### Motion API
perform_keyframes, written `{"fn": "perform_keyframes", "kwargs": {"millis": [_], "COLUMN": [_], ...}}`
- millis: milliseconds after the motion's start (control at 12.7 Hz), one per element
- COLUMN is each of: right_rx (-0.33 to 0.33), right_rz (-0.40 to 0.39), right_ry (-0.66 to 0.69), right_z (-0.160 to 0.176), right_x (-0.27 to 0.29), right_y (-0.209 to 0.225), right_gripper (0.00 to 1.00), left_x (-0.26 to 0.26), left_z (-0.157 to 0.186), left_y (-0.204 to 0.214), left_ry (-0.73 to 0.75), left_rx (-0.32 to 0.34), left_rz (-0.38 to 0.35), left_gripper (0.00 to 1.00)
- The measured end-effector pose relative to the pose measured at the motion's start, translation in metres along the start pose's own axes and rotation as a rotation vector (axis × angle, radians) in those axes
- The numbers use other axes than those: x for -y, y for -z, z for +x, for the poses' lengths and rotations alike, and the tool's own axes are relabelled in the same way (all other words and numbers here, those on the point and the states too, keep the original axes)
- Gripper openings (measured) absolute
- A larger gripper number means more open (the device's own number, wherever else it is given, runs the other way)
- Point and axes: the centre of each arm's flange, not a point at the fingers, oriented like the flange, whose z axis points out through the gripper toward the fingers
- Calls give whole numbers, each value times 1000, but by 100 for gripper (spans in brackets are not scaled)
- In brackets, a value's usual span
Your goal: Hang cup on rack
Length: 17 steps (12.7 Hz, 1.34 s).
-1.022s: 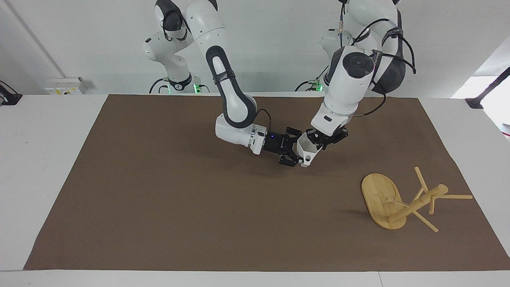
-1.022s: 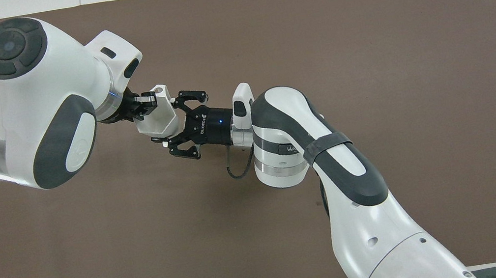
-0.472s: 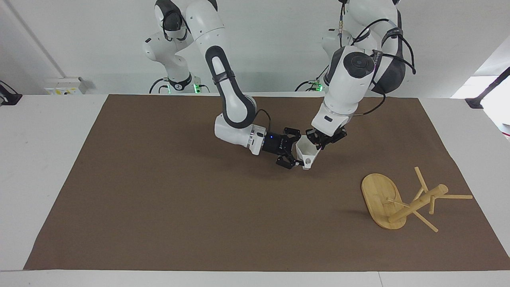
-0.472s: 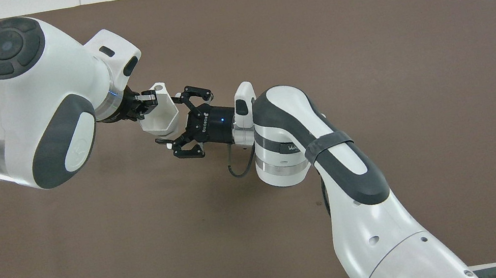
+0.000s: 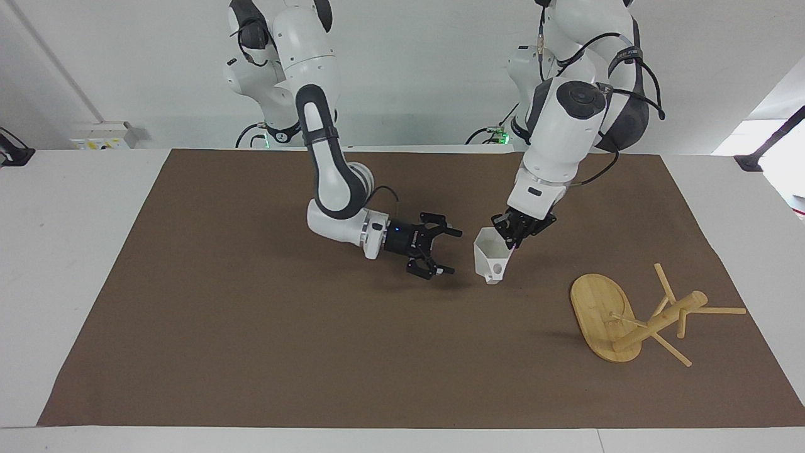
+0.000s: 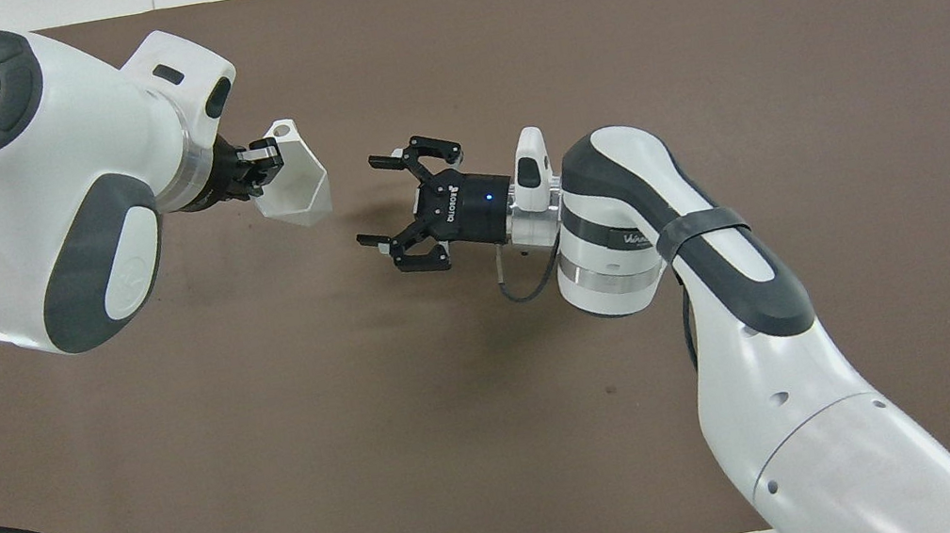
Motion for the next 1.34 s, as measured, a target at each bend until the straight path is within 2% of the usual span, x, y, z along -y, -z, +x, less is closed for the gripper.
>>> {"fn": "perform_keyframes", "kwargs": {"millis": [157, 393, 708, 787, 1022, 1180, 1337], "right_rx": [36, 99, 235, 299, 497, 643, 795], "right_rz": [61, 142, 227, 243, 231, 200, 144], "right_ry": [48, 85, 73, 57, -7, -54, -102], "right_z": [-3, -8, -19, -15, 19, 60, 119], "right_x": [-34, -75, -87, -89, -87, -76, -57], "right_y": [66, 189, 332, 366, 456, 490, 503], "right_gripper": [100, 100, 100, 100, 100, 100, 100], "left_x": [11, 36, 107, 123, 147, 153, 159], "left_z": [10, 22, 26, 24, 28, 30, 32], "left_y": [-8, -12, -10, -16, -22, -22, -27], "left_ry": [59, 148, 250, 270, 308, 316, 326], "left_rx": [-78, -204, -396, -423, -441, -448, -453], "left_rz": [-44, -118, -202, -208, -199, -199, -195], "left_gripper": [10, 10, 9, 9, 9, 9, 9]}}
